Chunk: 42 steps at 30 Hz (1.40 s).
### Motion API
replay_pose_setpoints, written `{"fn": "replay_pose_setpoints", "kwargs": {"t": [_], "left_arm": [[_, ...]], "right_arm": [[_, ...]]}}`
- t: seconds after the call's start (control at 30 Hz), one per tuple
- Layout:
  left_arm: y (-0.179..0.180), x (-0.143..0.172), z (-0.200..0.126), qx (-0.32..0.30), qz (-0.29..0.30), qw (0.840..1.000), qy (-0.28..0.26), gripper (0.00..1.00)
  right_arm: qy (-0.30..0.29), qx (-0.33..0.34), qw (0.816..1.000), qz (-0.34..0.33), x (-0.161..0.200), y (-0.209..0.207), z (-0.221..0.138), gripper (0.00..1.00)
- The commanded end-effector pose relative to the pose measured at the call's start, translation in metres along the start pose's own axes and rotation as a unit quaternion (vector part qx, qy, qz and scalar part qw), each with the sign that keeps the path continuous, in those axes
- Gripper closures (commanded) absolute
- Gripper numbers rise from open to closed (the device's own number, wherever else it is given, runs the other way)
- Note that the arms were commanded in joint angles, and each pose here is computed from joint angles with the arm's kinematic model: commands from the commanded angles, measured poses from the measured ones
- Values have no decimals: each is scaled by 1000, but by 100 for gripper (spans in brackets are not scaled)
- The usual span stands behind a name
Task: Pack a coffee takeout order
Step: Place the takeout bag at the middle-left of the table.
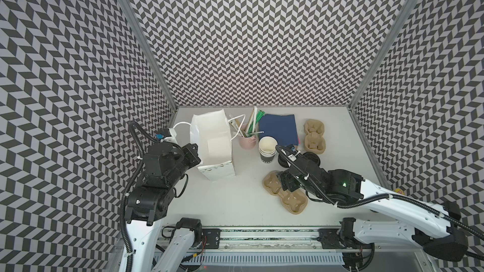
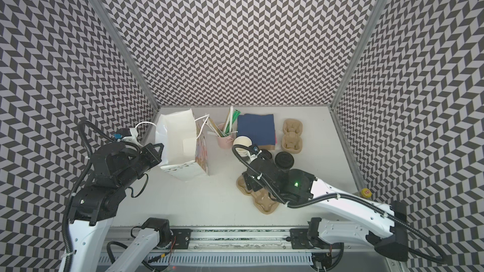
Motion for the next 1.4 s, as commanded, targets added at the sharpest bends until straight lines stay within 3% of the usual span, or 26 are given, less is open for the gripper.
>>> {"fn": "replay_pose_setpoints", "kwargs": {"t": [0.0,0.43,0.77,1.37], "left_arm": [[15,27,1,-13,-14,999,42,100],[31,62,4,-17,-21,996,87,96],[32,63,8,-17,-13,996,84,91],[13,52,-4,26,-18,997,72,60]], "right_arm": [[-16,6,1000,4,-9,-4,-6,17],[60,16,998,-4,43,-9,27,19],[128,-20,991,18,87,0,51,21],[193,-23,981,23,113,0,79,30]]}}
Point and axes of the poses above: each gripper's point midway between its finger pads, its own z axis out along the fingers, its own y axis along the line the jaws close on, x = y × z, the point moved 2 cm from there along -z, back along the fingers, and after that the axes turned 8 degrees about -z, right-handed, at the moved point
